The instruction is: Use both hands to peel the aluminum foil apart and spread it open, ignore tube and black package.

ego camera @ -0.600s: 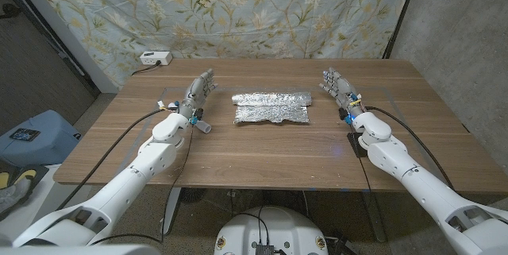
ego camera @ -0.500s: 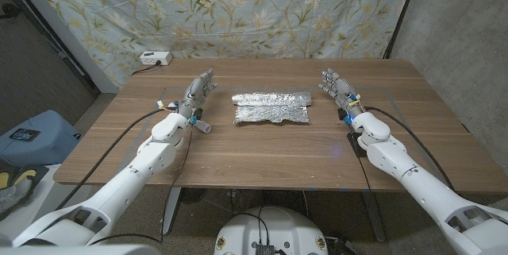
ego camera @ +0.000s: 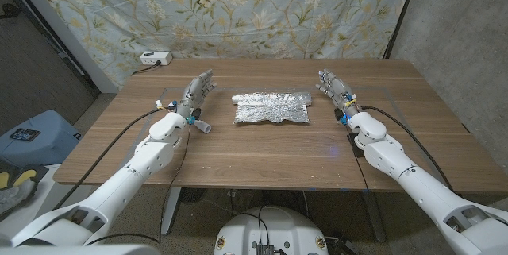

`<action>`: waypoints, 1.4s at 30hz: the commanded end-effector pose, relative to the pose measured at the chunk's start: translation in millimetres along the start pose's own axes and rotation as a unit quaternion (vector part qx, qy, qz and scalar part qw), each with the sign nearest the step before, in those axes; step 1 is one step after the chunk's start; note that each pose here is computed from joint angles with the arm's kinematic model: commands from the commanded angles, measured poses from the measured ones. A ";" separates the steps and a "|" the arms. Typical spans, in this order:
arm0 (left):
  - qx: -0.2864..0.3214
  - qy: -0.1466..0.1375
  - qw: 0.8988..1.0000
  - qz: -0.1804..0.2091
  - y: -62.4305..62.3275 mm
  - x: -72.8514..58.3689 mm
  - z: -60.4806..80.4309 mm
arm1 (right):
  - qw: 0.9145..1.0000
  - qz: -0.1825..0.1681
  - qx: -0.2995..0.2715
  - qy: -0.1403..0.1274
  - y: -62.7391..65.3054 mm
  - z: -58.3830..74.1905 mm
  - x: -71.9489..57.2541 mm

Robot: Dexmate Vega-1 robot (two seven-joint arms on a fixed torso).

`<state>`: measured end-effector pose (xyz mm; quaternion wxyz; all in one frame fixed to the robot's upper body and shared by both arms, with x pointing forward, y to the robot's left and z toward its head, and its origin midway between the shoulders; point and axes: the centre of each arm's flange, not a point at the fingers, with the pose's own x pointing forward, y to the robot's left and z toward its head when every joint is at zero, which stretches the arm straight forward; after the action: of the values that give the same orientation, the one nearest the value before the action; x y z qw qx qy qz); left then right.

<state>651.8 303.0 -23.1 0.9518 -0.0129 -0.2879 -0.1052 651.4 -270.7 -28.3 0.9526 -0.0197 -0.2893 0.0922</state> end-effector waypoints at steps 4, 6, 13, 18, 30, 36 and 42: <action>0.002 0.001 1.000 -0.002 2.4 0.6 3.4 | 0.998 0.004 -0.066 -0.017 3.6 17.8 1.6; -0.003 -0.002 1.000 -0.004 2.1 -0.1 3.6 | 0.997 0.006 -0.075 -0.019 4.5 19.2 1.5; -0.008 -0.001 1.000 -0.002 -0.5 -3.4 2.6 | 0.993 0.012 -0.119 -0.024 7.9 27.6 1.5; -0.016 -0.004 1.000 -0.001 0.3 -7.1 2.7 | 0.987 0.027 -0.158 -0.030 13.6 36.1 3.6; -0.030 -0.010 0.999 0.002 -3.0 -11.0 4.2 | 0.959 0.067 -0.271 -0.040 34.3 62.8 15.5; -0.030 -0.014 0.999 -0.003 -7.3 -9.9 8.3 | 0.950 0.078 -0.298 -0.041 35.7 69.1 20.0; -0.033 -0.018 0.999 -0.002 -9.8 -10.8 10.6 | 0.937 0.097 -0.333 -0.039 40.6 76.5 24.1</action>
<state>639.5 300.7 -23.1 0.9478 -0.0404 -0.2949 -0.1142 624.9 -236.3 31.1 0.8917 -0.2898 -0.3388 0.0785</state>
